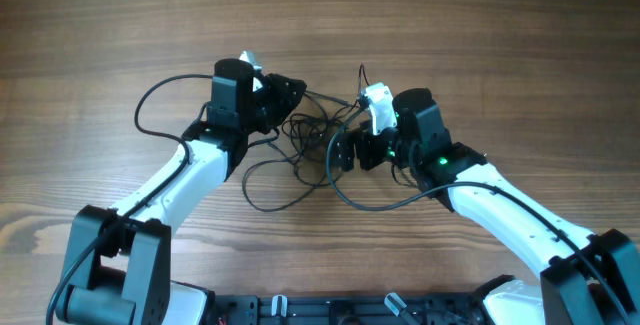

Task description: Untangle cables

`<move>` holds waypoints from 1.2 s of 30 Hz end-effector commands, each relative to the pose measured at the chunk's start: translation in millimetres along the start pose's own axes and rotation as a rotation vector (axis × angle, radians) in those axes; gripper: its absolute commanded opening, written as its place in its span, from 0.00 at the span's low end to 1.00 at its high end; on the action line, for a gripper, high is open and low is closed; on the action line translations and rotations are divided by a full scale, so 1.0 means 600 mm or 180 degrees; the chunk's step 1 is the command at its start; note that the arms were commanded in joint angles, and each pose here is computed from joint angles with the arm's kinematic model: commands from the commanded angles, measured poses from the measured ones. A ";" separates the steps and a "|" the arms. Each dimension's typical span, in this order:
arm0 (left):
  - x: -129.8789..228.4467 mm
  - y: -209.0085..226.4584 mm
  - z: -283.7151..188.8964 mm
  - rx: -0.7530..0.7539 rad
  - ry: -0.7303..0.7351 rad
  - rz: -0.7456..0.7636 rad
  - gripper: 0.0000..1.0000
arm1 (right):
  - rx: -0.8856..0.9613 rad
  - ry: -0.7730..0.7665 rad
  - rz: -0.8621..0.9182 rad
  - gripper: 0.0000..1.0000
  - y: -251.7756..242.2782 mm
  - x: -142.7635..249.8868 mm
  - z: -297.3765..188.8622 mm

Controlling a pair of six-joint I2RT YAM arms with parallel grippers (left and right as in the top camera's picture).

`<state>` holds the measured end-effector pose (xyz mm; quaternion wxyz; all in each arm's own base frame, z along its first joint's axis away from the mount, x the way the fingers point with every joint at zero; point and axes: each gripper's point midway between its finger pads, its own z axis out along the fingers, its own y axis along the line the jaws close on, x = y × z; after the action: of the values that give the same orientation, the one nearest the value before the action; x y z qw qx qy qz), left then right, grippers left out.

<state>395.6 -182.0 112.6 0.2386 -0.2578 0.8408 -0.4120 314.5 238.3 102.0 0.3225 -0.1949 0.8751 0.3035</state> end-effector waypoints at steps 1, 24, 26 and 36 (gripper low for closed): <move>0.008 -0.002 0.008 -0.0018 0.0018 0.0044 0.45 | 0.0183 -0.0082 -0.0341 1.00 -0.016 -0.008 0.015; 0.021 -0.071 -0.016 0.0435 0.0130 0.0218 0.04 | 0.0237 -0.0025 -0.0488 0.36 -0.011 0.025 0.091; 0.009 -0.092 -0.039 0.0542 0.0031 0.0256 0.04 | 0.0292 -0.0060 -0.0346 0.05 -0.015 0.021 0.089; -0.132 -0.139 -0.241 0.0793 -0.1064 0.0728 0.04 | 0.0703 0.0160 0.0391 0.05 -0.096 0.039 0.036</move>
<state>390.2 -133.3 237.2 0.3739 -0.2125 0.7758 -0.4617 327.6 235.5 41.6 0.2982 -0.1633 0.9097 0.2383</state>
